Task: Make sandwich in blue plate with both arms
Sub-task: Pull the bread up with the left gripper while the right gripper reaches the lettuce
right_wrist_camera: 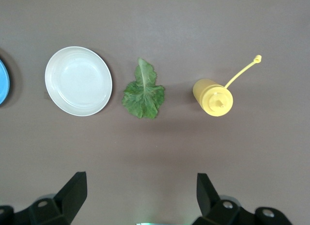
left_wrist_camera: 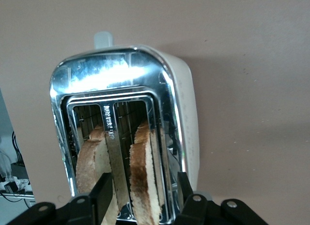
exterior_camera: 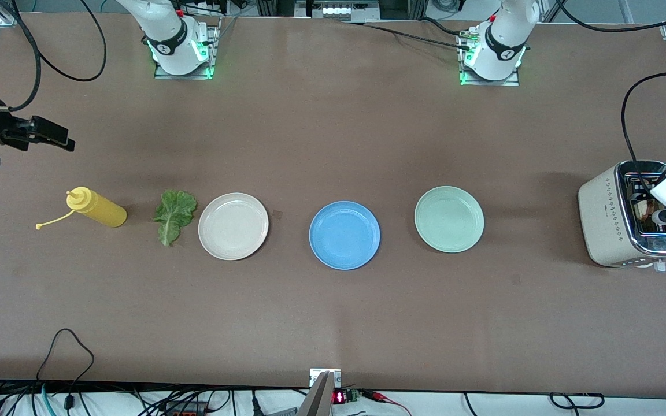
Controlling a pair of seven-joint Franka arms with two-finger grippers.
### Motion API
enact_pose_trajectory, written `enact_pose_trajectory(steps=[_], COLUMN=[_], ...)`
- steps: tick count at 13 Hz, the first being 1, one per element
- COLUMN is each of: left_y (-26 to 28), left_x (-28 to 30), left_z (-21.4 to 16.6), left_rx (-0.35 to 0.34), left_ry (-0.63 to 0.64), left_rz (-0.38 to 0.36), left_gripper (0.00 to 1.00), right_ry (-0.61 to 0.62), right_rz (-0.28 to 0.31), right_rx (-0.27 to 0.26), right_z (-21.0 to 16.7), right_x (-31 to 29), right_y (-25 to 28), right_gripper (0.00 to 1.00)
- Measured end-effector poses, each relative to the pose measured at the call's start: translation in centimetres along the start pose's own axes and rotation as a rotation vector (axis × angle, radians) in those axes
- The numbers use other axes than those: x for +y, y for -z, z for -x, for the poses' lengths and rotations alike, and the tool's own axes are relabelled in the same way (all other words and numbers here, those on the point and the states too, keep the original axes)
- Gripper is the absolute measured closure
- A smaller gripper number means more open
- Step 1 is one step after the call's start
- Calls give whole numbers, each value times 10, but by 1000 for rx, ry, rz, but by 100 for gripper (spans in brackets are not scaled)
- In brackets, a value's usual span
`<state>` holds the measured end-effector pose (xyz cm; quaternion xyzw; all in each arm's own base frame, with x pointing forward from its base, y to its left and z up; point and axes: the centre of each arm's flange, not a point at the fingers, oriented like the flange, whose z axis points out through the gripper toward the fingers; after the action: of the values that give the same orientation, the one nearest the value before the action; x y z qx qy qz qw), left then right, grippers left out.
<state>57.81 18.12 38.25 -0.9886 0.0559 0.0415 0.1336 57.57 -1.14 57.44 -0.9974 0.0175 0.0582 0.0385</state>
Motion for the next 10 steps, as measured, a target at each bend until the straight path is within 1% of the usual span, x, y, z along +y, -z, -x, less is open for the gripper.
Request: enact_pose_trajectory(steps=[2, 3, 4, 5, 6, 7, 8, 9, 10], left_y=[-10, -14, -17, -19, -19, -19, -19, -19, -18], left_x=[-2, -1, -1, 0, -1, -1, 0, 0, 1], left_z=[2, 3, 4, 5, 6, 6, 6, 6, 6], left_rx=[-11, -18, -25, -28, -29, -29, -29, -31, -39], left_ry=[-13, -15, -18, -19, -20, -22, -22, -24, -26], left_rz=[6, 8, 11, 13, 13, 13, 13, 14, 15], left_gripper=[41, 53, 60, 60, 69, 75, 75, 80, 80], right_ry=[-8, -9, -9, -9, -10, -10, -11, -11, -10], right_rz=[-9, -10, -10, -11, -12, -12, -13, -15, -15], right_rx=[-17, -25, -34, -43, -52, -61, -68, -74, -81], right_z=[-11, -15, -18, -21, -24, -26, -28, -30, -33], right_x=[4, 5, 5, 6, 6, 6, 7, 7, 7], right_y=[-14, -20, -26, -31, -36, -41, -45, -49, -54], right_gripper=[0, 0, 0, 0, 0, 0, 0, 0, 0])
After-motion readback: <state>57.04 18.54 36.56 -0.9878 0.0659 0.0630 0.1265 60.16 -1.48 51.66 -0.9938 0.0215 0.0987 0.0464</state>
